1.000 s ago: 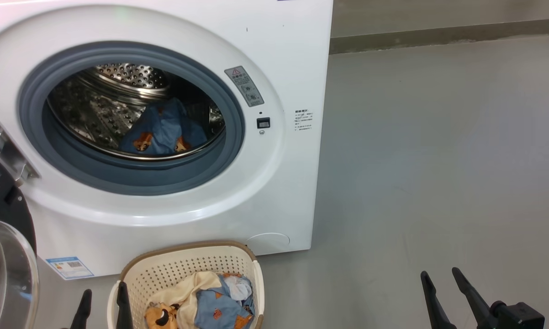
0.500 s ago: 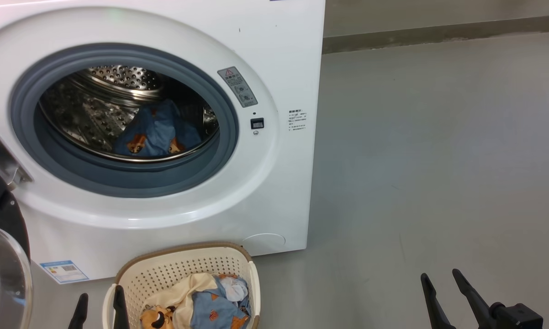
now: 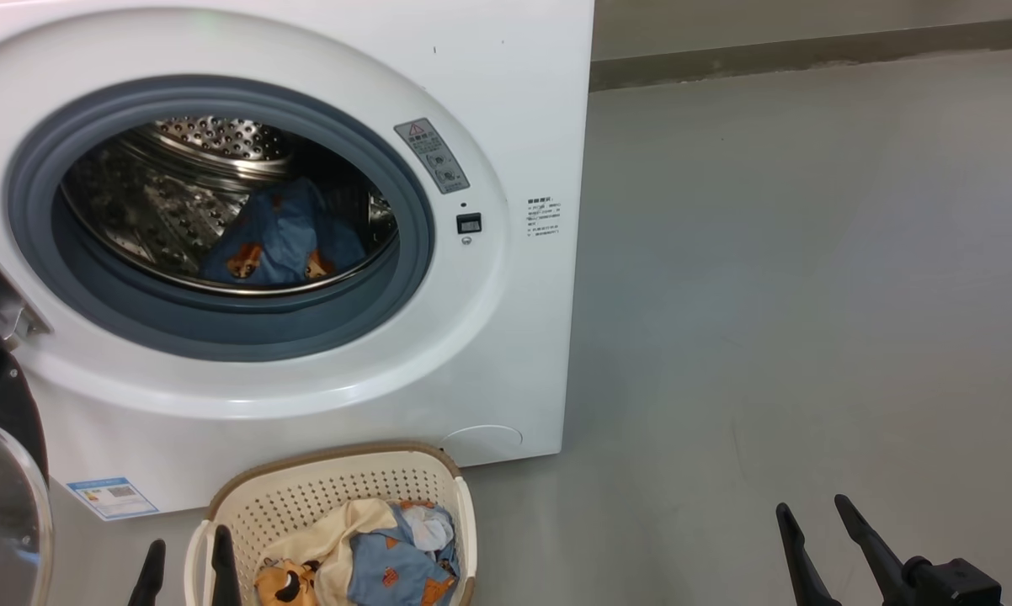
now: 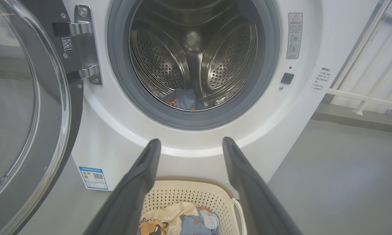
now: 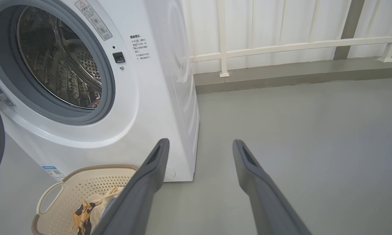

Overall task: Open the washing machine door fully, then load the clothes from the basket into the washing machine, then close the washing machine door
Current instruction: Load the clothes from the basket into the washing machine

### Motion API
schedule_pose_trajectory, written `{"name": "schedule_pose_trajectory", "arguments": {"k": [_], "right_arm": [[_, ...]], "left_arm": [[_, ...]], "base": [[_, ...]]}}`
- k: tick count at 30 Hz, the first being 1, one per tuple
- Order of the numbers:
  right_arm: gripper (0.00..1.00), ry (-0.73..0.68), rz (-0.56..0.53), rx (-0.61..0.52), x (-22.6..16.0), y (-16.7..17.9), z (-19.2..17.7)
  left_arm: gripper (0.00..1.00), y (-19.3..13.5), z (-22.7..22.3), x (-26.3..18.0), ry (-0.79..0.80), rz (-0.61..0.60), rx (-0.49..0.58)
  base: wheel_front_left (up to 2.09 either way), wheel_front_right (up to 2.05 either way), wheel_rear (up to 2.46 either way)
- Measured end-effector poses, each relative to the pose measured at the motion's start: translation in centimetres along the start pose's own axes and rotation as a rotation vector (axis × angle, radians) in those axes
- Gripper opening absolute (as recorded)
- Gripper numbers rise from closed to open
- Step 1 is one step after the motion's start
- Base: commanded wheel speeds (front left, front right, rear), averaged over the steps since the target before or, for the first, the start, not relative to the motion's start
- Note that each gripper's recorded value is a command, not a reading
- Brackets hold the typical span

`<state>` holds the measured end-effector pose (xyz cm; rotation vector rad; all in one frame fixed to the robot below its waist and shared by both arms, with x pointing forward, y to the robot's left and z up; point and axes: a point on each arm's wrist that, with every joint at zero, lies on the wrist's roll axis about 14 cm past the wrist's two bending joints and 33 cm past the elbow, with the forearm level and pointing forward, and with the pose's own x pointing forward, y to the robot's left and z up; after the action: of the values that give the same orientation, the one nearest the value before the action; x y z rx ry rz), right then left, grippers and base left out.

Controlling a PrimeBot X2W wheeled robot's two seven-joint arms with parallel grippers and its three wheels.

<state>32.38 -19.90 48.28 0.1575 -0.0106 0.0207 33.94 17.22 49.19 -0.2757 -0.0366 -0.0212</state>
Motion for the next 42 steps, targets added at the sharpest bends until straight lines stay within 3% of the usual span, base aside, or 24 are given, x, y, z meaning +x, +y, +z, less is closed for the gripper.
{"name": "schedule_pose_trajectory", "arguments": {"k": [16, 30, 42], "right_arm": [[1.0, 0.058, -0.015, 0.002, 0.5, -0.4, -1.7], [1.0, 0.095, -0.039, 0.006, 3.5, -1.0, -3.0], [1.0, 0.144, -0.074, -0.008, 5.8, -2.4, -4.9]], "left_arm": [[1.0, -0.2, -3.5, 0.5, 0.112, -0.006, -0.004], [1.0, -1.2, -10.8, 4.8, 0.313, -0.052, -0.003], [1.0, 0.2, -19.1, 8.3, 0.558, -0.039, 0.036]], "base": [[0.0, 0.0, 0.0], [0.0, 0.0, 0.0], [0.0, 0.0, 0.0]]}}
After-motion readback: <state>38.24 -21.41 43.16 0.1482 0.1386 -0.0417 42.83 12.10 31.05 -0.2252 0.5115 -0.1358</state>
